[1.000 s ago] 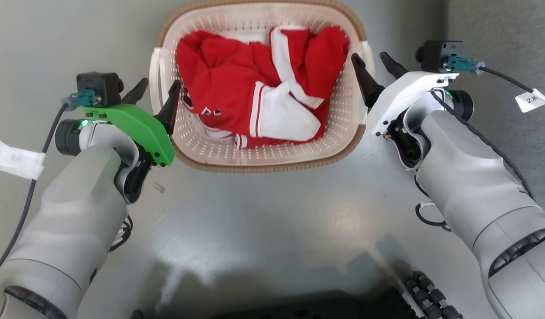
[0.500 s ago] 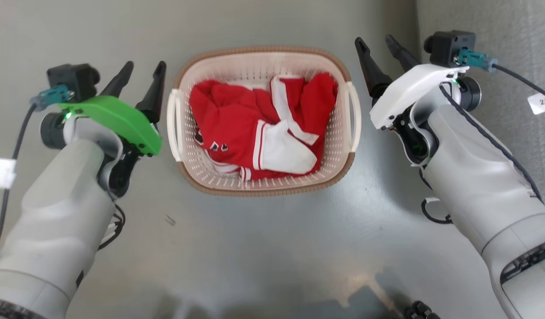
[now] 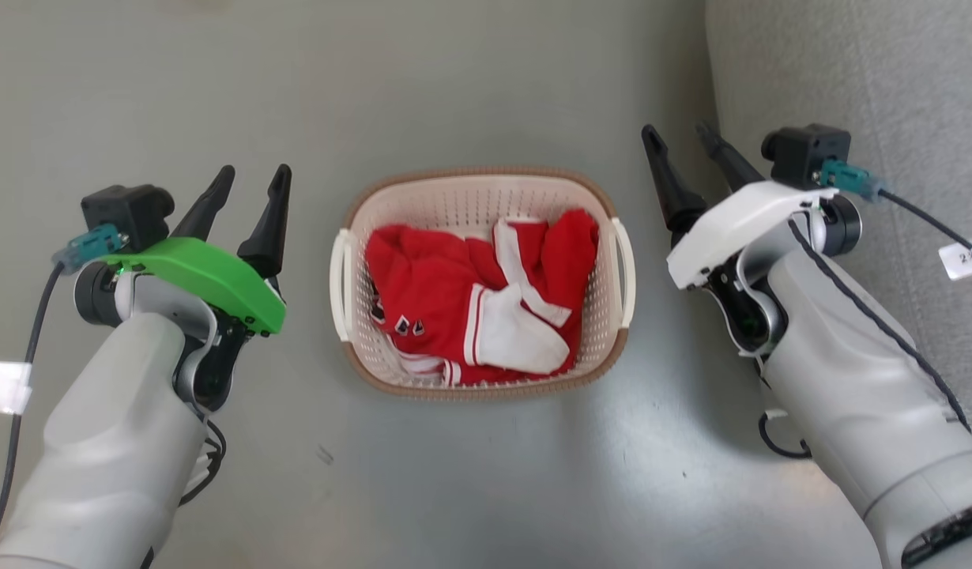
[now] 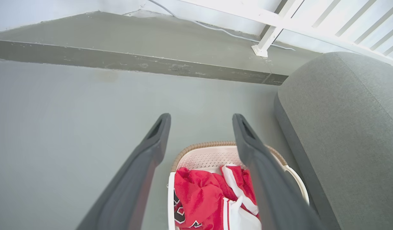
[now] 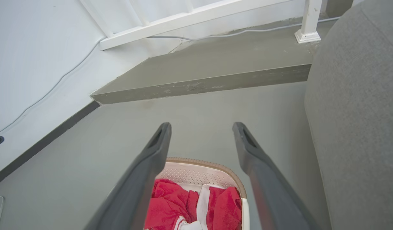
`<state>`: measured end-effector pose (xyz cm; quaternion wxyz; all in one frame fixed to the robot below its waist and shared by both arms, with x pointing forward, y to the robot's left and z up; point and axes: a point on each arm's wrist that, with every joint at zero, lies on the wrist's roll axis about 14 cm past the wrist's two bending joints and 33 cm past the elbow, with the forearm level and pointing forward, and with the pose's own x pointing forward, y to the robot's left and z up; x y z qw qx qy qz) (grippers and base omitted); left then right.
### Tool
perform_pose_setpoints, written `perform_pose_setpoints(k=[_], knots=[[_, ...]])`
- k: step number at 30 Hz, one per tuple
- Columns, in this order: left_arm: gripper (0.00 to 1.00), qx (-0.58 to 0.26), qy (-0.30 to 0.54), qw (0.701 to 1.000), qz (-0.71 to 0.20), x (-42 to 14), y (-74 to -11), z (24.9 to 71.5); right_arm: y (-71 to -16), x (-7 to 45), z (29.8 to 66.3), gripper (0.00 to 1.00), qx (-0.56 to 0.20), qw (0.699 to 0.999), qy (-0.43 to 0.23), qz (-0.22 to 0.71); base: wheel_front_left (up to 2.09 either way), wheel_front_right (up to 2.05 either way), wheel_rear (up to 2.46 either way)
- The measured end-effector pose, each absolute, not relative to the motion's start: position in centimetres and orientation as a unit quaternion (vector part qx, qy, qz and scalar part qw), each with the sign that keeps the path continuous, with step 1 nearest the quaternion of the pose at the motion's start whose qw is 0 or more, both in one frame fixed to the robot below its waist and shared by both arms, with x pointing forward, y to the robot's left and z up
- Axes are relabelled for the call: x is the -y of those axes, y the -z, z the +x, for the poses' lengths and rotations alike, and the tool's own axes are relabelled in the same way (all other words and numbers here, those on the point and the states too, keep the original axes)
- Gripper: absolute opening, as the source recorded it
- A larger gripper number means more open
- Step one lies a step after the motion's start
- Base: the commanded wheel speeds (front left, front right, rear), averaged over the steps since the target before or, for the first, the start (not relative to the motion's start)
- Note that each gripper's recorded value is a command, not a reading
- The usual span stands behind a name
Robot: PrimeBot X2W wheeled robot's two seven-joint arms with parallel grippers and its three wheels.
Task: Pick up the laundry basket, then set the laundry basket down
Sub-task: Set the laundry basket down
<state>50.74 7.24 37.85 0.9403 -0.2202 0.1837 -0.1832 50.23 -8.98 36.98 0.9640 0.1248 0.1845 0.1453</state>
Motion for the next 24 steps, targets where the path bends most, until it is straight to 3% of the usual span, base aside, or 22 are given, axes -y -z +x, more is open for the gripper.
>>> perform_pose_setpoints(k=[15,24], knots=[[1.00,-0.082,0.167,0.958,-0.218,-9.3,-45.6,47.9,-44.6,9.5,47.6,1.00,-0.082,0.979,-0.145,0.118,0.00,0.00,0.00],[1.00,-0.037,0.125,0.967,-0.220,-12.1,-48.3,44.5,-47.7,10.0,44.1,1.00,-0.038,0.983,-0.128,0.124,0.00,0.00,0.00]])
